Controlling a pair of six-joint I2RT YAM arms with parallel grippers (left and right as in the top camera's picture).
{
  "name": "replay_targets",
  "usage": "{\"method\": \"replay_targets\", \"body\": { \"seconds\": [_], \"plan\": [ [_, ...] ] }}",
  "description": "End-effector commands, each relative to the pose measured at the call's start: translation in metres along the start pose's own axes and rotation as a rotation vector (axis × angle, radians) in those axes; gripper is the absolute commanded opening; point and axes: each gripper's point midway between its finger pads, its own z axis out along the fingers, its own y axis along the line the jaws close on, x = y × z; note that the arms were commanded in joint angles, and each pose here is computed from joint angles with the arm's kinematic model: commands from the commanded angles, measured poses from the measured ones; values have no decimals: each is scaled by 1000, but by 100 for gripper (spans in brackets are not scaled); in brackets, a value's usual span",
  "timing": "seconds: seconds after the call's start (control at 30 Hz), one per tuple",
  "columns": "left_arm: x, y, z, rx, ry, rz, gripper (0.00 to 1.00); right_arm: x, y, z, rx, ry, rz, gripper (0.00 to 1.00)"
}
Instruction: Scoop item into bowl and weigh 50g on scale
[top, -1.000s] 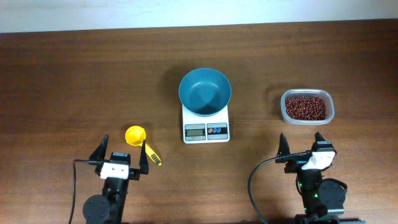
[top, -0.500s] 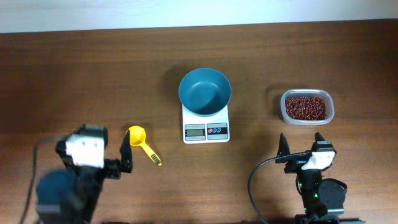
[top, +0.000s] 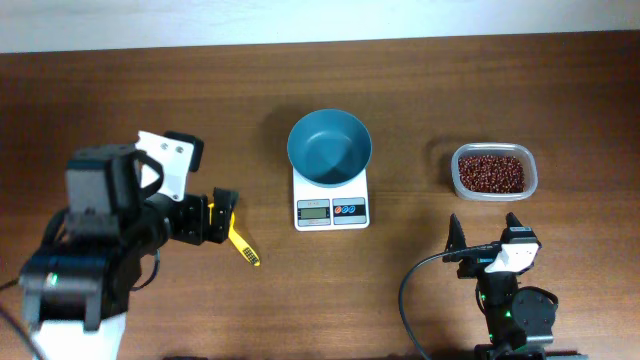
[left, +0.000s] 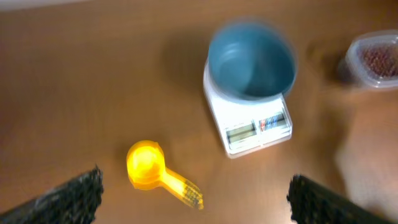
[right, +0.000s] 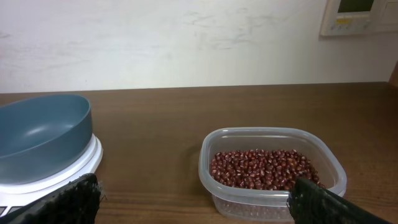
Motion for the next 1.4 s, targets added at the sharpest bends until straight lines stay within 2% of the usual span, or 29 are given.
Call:
{"method": "replay_targets", "body": {
  "seconds": [0.0,0.1,0.27,0.47,0.57,0.87,1.1,1.33,1.37],
  "plan": [
    [39,40,30,-202,195,-252,99,4,3,0,-17,6,9,99],
    [68,60,48,-322,256,-360,99,3,3,0,-17,6,9,99],
    [97,70,94,-337,239,-439,99,3,3,0,-17,6,9,99],
    [131,102,121,-420,244,-577,99,4,3,0,-17,6,9,99],
    [140,115,132,-443,262,-608,99,3,3,0,-16,6,9,99],
    [169,127,184,-445,395,-622,89,4,3,0,-16,6,9,99],
    [182,127,207,-415,440,-634,68,3,3,0,-17,6,9,99],
    [187,112,223,-315,469,-666,36,3,3,0,-17,6,9,99],
    [187,111,223,-312,470,-667,27,3,3,0,-17,6,9,98]
  ]
}}
